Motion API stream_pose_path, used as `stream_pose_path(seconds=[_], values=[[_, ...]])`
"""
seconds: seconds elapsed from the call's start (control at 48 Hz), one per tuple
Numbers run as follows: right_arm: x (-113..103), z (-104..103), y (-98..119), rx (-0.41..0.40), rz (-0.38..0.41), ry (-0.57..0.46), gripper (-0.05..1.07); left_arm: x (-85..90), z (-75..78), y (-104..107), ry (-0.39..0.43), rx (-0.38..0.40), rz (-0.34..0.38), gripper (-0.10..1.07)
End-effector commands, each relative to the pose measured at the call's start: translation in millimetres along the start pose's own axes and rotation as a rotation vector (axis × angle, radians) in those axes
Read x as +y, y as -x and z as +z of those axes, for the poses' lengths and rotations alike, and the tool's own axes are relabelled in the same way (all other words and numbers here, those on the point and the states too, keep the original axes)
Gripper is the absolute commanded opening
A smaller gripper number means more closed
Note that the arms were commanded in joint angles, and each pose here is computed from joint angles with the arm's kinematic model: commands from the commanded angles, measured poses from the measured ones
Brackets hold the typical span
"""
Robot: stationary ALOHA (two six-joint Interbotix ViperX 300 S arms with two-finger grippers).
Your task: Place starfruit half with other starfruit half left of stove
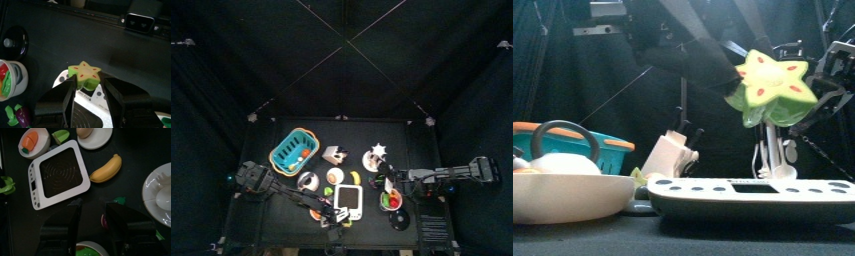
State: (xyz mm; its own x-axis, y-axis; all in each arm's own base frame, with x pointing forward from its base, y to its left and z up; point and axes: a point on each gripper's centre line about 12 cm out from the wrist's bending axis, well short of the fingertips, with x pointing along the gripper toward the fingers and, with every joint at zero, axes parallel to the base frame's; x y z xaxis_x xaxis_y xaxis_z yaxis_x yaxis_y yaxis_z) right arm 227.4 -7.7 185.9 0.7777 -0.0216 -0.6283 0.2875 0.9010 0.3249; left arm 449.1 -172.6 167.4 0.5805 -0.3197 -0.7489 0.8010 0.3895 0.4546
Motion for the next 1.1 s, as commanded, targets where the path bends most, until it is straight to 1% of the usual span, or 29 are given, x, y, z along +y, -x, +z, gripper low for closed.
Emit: stream_pose_path(seconds=[0.0,0.083,0.146,0.208,0.271,0.333,0.417,0.5,0.542,0.688,0.792,0.833,0.958,1.083], values=[[3,7,1,-0.024,0.01,-0.004,0.75,18.2,3.0,24,0.075,-0.041,0.072,0.71],[2,6,1,-0.023,0.009,-0.004,0.75,22.5,-3.4,39,0.157,-0.053,0.104,0.71],[2,5,1,-0.02,0.008,-0.004,0.75,26.0,-10.5,53,0.233,-0.069,0.147,0.71],[1,5,1,-0.019,0.006,-0.003,0.75,26.7,-18.3,61,0.292,-0.08,0.185,0.71],[1,4,1,-0.019,0.006,-0.003,0.75,23.8,-30.1,65,0.327,-0.073,0.209,0.71],[1,4,1,-0.018,0.005,-0.005,0.75,16.1,-49.5,66,0.365,-0.041,0.209,0.71],[0,3,0,-0.015,0.004,-0.005,0.75,7.7,-68.1,67,0.422,-0.009,0.198,0.71],[0,2,0,-0.012,0.003,-0.005,0.75,2.4,-81.5,71,0.513,-0.003,0.202,0.71],[0,1,-1,-0.011,0.002,-0.003,0.75,1.2,-86.4,74,0.545,-0.002,0.207,0.71],[-1,2,-1,-0.012,-0.001,0.002,0.75,1.2,-97.5,95,0.579,-0.005,0.241,0.71],[-3,2,-1,-0.013,-0.007,0.003,0.75,0.2,-111.1,115,0.612,-0.001,0.278,0.71],[-3,2,-1,-0.013,-0.007,0.007,0.75,-3.4,-118.0,121,0.626,0.006,0.286,0.72],[-5,3,-1,-0.018,-0.016,0.014,0.75,-13.1,-132.5,125,0.677,0.027,0.289,0.73],[-7,4,-1,-0.02,-0.023,0.013,0.75,-19.3,-144.6,124,0.734,0.048,0.279,0.77]])
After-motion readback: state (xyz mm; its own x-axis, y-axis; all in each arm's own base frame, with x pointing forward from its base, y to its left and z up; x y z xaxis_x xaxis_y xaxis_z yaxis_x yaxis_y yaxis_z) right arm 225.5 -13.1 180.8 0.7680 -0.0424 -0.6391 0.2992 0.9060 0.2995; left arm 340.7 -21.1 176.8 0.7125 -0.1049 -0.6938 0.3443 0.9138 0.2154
